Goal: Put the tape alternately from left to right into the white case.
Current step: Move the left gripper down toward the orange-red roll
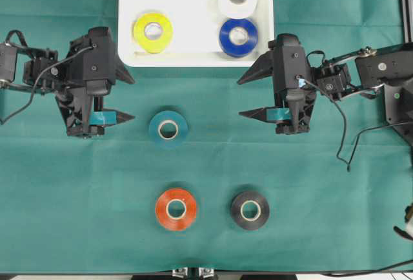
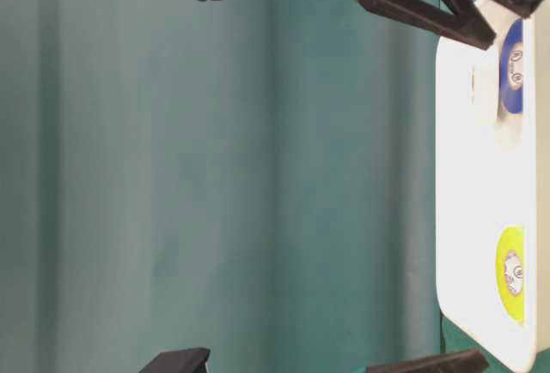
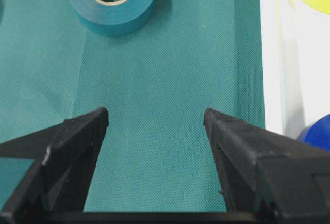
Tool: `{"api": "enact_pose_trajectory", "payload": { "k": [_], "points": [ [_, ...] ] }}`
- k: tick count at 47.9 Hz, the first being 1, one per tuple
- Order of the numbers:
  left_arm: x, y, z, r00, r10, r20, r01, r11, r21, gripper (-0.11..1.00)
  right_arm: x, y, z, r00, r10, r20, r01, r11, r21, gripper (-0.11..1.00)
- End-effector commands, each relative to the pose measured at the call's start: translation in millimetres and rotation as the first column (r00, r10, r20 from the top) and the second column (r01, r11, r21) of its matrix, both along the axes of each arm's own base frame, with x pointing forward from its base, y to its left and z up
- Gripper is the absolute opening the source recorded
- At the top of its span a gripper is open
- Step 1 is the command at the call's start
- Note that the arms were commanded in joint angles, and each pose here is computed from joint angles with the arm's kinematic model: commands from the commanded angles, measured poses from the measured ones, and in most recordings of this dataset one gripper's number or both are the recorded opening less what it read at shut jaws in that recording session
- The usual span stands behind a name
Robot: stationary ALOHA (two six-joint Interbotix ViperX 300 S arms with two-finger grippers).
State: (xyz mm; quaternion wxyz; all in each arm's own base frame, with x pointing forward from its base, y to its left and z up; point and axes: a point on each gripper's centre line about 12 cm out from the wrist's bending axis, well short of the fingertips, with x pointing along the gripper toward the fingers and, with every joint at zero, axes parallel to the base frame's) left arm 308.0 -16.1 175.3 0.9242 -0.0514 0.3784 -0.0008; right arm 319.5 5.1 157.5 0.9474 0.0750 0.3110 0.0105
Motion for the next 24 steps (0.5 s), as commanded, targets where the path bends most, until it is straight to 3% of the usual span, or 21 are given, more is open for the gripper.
{"api": "enact_pose_trajectory", "payload": {
  "k": [1,12,24],
  "points": [
    [2,-9,6,1.000,0.003,0.021,-0.003,0.999,-0.034,0.69,1,1,8,1.000,0.000,0.026,0.000,1.000,0.004,0.80],
    [-2,-37,5,1.000,0.009,0.004,-0.009,0.991,-0.135,0.69,1,1,7,1.000,0.000,0.023,0.000,1.000,0.003,0.80],
    [1,-56,-4,0.999,0.031,-0.044,-0.039,0.977,-0.209,0.69,1,1,3,1.000,0.001,0.011,-0.001,1.000,0.002,0.80]
  ]
}}
